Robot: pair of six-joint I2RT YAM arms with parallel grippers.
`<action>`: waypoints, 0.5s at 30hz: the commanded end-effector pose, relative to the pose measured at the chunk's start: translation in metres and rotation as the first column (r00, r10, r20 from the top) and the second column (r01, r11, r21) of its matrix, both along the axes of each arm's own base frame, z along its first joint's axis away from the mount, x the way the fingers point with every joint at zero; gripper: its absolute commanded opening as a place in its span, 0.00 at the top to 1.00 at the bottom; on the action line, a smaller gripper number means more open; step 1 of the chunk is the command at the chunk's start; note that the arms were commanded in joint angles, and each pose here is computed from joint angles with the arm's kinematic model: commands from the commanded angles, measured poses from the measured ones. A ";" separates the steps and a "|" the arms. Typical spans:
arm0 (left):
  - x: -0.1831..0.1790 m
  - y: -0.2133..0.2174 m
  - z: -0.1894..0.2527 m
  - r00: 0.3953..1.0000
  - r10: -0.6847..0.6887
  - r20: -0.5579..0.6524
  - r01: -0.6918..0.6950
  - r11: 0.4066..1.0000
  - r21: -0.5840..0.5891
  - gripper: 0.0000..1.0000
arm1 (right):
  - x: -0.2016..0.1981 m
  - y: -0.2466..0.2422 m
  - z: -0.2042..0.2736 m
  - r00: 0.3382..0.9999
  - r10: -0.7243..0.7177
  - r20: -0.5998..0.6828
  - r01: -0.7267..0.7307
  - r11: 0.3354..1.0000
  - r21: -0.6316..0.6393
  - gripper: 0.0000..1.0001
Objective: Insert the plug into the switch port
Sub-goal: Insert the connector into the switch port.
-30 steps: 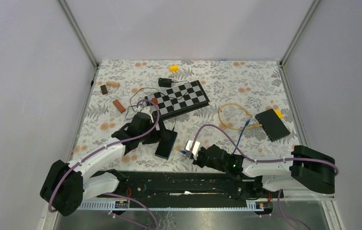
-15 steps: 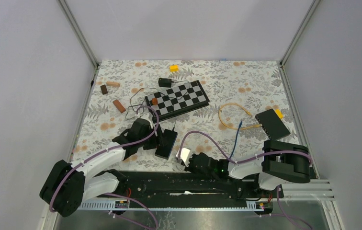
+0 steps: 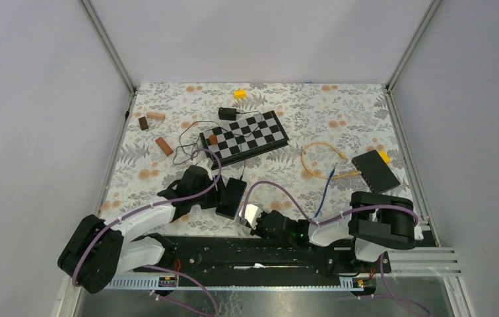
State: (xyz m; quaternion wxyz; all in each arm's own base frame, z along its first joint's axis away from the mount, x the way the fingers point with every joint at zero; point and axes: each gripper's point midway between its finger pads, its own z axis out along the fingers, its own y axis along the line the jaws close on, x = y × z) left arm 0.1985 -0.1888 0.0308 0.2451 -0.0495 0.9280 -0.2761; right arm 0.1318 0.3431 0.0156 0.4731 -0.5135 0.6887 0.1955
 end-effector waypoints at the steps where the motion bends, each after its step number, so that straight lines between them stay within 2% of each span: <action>1: 0.006 -0.007 0.001 0.998 -0.044 0.038 0.045 0.999 -0.013 0.39 | 0.009 0.015 0.019 0.998 -0.027 0.048 0.024 0.997 0.078 1.00; 15: 0.007 -0.009 -0.006 0.997 -0.073 0.028 0.073 0.997 0.004 0.42 | 0.021 0.009 0.016 0.995 -0.088 0.055 0.084 0.994 0.072 1.00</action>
